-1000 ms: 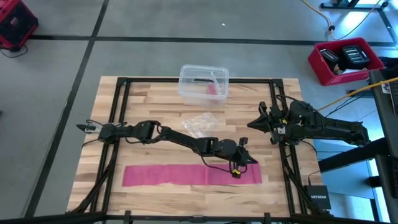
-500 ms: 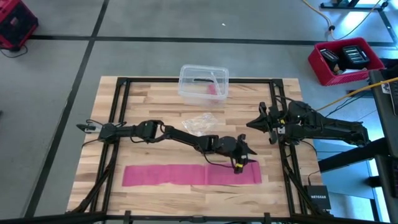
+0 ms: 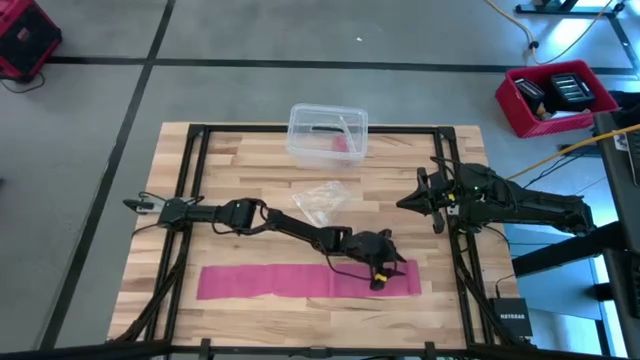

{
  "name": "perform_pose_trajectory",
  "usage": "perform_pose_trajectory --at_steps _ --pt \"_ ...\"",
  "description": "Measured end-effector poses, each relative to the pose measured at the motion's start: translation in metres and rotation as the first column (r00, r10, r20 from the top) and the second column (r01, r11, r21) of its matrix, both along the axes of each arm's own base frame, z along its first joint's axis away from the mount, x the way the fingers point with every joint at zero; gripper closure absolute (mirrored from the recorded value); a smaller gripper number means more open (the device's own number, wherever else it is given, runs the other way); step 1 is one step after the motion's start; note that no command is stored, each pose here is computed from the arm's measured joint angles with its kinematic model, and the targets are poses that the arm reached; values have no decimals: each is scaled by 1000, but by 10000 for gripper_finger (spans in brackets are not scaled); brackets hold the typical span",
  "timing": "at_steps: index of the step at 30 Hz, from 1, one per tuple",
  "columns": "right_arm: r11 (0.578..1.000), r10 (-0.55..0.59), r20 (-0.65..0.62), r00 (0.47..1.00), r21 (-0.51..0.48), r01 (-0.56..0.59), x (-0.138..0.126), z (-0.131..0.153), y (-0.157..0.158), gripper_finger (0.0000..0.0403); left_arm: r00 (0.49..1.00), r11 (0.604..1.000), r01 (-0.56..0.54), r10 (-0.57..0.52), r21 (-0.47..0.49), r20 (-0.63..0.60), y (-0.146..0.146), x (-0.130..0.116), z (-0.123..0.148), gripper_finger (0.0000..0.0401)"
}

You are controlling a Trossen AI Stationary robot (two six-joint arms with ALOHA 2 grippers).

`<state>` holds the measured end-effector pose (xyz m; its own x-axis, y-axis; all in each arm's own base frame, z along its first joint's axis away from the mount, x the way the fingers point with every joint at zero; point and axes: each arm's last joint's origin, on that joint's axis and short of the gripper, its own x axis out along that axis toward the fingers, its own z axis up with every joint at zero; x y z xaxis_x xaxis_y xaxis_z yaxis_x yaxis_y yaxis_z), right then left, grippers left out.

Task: Roll bandage
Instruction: Roll the pink bandage

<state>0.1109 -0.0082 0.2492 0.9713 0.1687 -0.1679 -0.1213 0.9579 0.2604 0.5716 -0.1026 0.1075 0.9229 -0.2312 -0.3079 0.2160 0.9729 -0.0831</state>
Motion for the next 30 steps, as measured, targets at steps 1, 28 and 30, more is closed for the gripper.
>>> perform_pose_trajectory --at_steps 1,28,30 --pt "1000 0 0 1000 0 0 0 0 0 393 1000 1000 8 -8 14 -22 -2 -1 -2 223" --pt "1000 1 -30 1000 6 -1 -1 -3 0 393 967 964 89 -23 251 -253 -16 -29 51 224" --pt "1000 1 -32 999 7 -1 -1 -3 0 393 985 954 60 -9 293 -173 -15 -26 61 224"
